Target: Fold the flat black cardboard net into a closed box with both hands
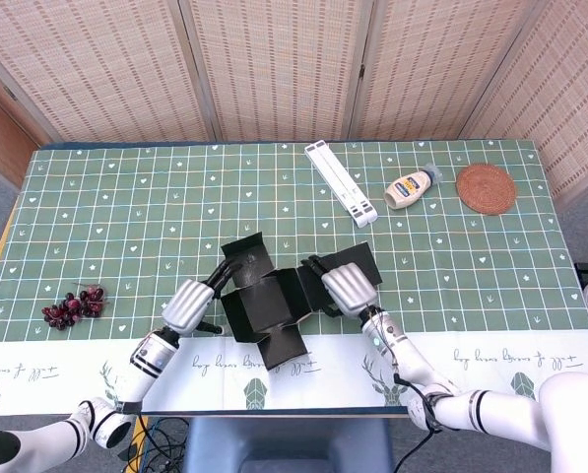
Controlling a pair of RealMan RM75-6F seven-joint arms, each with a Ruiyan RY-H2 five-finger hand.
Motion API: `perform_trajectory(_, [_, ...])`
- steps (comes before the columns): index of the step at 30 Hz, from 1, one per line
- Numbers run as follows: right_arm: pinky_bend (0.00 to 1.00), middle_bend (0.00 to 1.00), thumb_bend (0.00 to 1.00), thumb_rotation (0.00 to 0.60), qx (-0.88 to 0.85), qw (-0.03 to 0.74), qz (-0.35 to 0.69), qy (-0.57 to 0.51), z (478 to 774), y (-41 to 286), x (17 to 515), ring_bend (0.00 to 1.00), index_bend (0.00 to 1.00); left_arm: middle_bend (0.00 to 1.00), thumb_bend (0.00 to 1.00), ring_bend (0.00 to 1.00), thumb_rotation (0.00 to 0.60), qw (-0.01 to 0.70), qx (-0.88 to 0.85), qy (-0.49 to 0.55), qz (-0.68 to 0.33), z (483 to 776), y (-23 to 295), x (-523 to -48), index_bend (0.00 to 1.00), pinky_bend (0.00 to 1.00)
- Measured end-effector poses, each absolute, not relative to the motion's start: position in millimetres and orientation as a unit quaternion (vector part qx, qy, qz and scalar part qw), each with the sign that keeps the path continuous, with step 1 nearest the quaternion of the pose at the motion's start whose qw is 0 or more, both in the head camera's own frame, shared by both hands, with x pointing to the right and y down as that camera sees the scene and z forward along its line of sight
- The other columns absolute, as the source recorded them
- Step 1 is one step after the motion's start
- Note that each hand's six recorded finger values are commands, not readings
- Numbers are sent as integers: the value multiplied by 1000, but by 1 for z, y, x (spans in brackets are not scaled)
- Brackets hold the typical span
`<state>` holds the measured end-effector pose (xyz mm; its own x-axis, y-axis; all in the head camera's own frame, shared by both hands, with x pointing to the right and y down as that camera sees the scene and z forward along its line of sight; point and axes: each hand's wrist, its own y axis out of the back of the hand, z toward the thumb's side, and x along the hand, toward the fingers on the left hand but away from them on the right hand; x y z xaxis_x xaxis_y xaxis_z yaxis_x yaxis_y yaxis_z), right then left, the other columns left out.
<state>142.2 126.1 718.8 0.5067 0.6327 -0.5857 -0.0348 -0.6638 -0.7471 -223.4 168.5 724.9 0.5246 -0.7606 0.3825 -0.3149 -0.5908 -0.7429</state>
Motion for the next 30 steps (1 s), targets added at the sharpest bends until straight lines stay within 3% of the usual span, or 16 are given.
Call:
perform_trajectory(5, [987,319,427,600,-788,375,464,-152,718,121,137,782,128,0,73,484,600,299,-830,321,-344,719,168,-216,0,786])
perform_trajectory(30, [987,332,427,600,-773,485,410,-7,685,120,111,782,172,0,73,484,600,102,-900,290,-310,731,174,-206,0,785])
